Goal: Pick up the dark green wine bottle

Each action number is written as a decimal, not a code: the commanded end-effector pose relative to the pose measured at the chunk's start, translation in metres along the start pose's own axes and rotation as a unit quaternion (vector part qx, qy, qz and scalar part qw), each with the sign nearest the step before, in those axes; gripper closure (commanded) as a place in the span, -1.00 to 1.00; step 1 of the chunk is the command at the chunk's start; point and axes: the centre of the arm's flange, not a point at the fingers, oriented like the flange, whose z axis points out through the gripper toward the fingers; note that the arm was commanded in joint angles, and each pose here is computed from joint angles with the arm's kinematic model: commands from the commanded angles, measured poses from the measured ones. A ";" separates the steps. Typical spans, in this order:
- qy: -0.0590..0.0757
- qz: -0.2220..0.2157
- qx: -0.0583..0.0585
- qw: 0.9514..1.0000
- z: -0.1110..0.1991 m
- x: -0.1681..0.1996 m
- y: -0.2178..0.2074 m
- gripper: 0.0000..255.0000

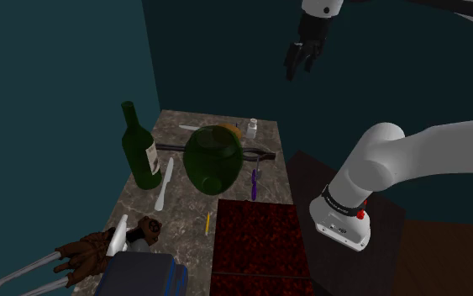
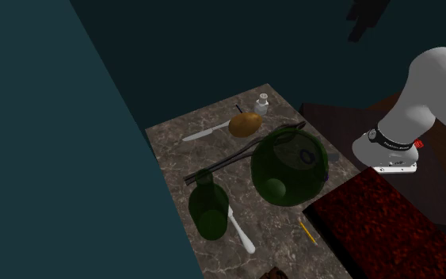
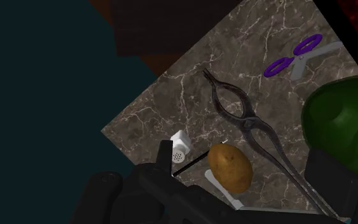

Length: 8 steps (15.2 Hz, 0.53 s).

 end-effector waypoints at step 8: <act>0.006 0.002 0.012 1.000 0.013 0.039 -0.078 -1.00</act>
